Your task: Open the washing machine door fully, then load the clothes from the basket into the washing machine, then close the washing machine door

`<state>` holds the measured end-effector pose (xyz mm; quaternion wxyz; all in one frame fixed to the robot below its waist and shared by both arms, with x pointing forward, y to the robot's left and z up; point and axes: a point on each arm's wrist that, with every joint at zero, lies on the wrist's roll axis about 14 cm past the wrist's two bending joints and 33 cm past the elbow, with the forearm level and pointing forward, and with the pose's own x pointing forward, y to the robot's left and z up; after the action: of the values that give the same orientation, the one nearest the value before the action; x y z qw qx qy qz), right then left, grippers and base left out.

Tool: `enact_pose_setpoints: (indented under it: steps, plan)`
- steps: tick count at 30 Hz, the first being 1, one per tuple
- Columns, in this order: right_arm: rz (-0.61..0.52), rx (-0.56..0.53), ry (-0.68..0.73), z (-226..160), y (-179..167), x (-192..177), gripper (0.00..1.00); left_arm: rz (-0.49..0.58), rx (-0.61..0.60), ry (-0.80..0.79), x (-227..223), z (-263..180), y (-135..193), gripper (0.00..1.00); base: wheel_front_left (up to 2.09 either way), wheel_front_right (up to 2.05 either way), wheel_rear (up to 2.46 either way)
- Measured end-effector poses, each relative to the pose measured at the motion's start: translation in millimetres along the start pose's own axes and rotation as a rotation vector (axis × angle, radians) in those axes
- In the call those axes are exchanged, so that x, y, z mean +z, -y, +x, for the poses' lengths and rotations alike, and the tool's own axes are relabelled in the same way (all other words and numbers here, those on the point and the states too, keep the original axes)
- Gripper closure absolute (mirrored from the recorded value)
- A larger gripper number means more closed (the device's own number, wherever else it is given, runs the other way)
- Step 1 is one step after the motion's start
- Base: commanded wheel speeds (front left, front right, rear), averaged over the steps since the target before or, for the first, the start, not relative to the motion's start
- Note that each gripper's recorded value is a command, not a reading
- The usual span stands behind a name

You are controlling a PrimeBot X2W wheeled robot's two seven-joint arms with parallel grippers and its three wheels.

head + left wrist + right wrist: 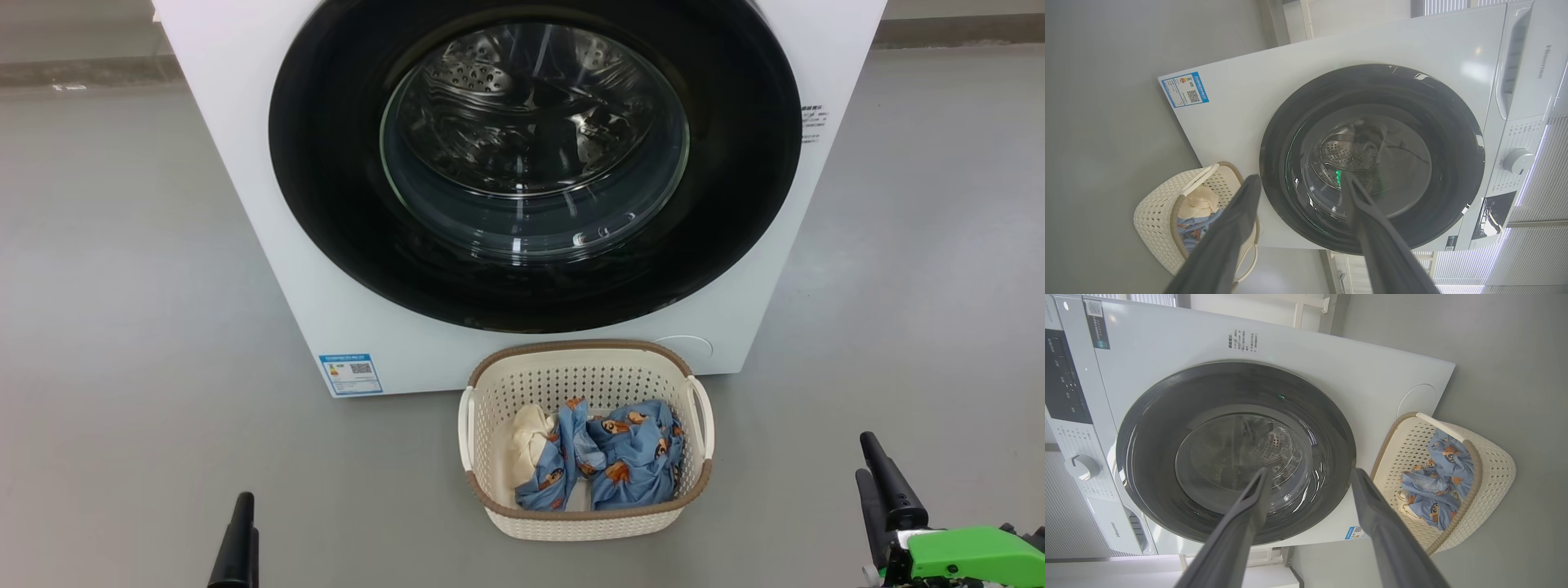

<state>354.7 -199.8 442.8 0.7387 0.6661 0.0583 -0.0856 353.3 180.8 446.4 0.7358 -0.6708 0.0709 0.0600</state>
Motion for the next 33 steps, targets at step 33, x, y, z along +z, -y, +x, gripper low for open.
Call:
enact_pose_setpoints:
  steps: [33]
  plan:
    - [-0.543,0.092,-0.013,4.2,-25.6,-10.1,0.00,0.456,-0.043,0.014,-0.9,-1.6,11.7,0.00,0.00,0.00,0.00]
